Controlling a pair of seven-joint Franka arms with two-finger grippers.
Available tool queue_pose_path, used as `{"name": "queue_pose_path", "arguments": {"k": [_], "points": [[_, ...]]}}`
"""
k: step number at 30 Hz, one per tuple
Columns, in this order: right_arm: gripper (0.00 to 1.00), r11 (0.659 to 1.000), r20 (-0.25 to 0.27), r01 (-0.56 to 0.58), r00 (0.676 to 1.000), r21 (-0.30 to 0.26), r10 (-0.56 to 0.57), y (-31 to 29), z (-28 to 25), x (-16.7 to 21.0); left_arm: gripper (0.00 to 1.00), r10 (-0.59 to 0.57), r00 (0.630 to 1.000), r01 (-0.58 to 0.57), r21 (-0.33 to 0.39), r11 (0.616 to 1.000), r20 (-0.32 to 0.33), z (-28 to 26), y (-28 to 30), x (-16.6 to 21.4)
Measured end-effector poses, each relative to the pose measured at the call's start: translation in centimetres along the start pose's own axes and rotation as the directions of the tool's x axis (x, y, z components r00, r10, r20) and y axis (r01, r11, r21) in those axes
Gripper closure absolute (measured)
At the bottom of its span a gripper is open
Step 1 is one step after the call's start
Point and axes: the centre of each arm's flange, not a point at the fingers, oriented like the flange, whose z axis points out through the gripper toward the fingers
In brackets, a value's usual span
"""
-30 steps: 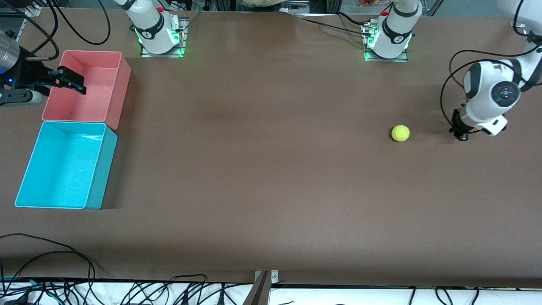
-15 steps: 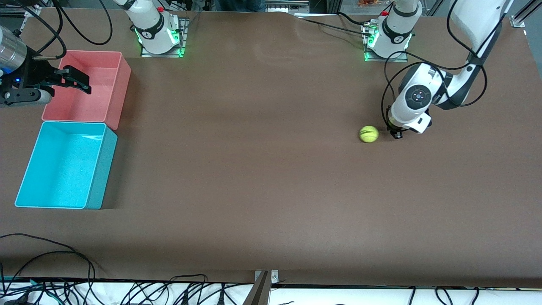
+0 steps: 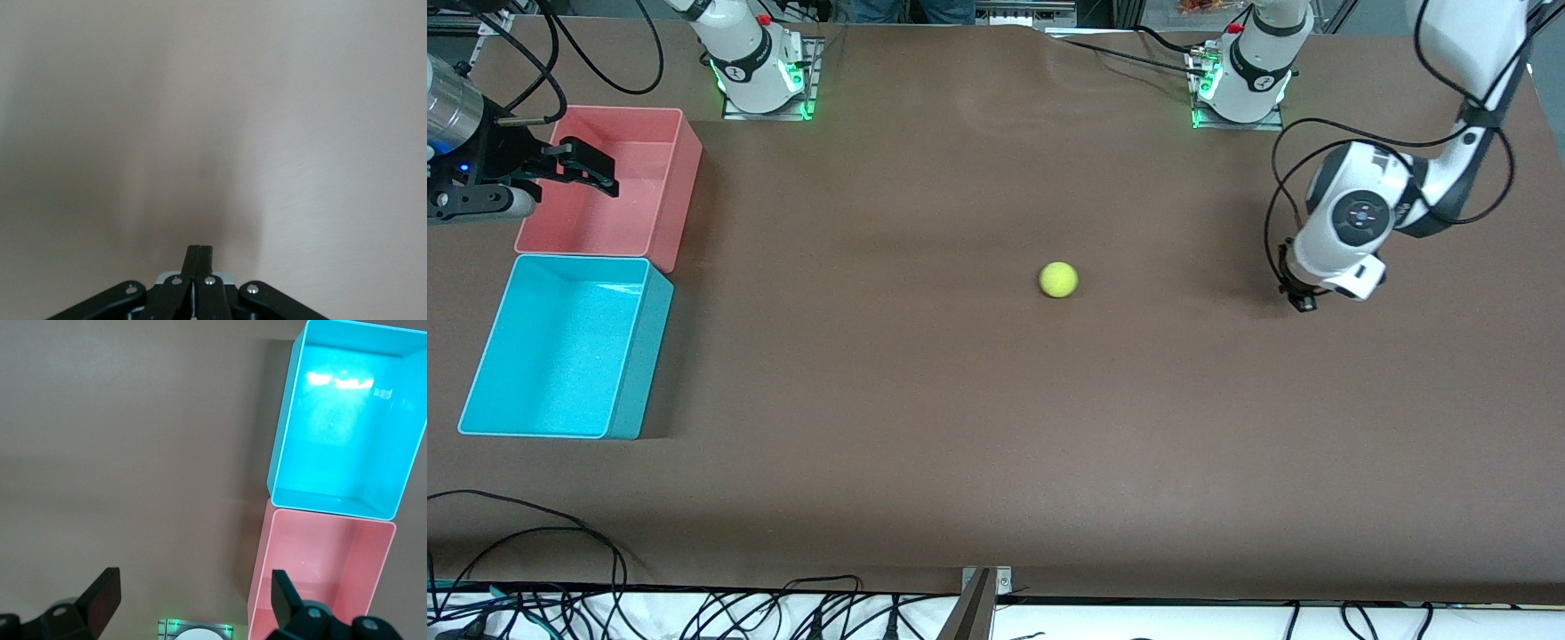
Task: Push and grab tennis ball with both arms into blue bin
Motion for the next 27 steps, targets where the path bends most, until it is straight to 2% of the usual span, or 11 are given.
{"name": "queue_pose_path", "arguments": {"k": [5,6,9,14,22,27], "points": [[0.0,1.0,0.003,0.0,1.0,0.0,0.0,0.0,-0.1,-0.1,0.99,0.107,0.994,-0.107,-0.022,0.994,-0.011,-2.6,3.2,3.7],[0.0,1.0,0.021,0.0,1.0,0.0,0.0,0.0,-0.1,-0.4,0.99,0.183,0.983,-0.183,-0.03,0.983,-0.009,-4.5,4.9,5.7],[0.0,1.0,0.023,0.0,1.0,0.0,0.0,0.0,-0.1,-0.5,0.99,0.231,0.973,-0.231,-0.029,0.972,-0.011,-5.0,5.3,6.0],[0.0,1.0,0.023,0.0,1.0,0.0,0.0,0.0,-0.1,-0.5,0.99,0.357,0.934,-0.357,-0.018,0.934,0.004,-7.0,6.5,7.0],[0.0,1.0,0.0,0.0,1.0,-0.001,0.0,0.0,-0.1,-0.1,0.99,0.605,0.796,-0.604,-0.034,0.796,0.024,-13.7,9.5,9.4],[0.0,1.0,-0.004,0.003,1.0,-0.001,-0.003,-0.1,0.2,0.3,0.99,0.742,0.67,-0.74,-0.058,0.67,0.029,-17.7,10.4,10.1]]}}
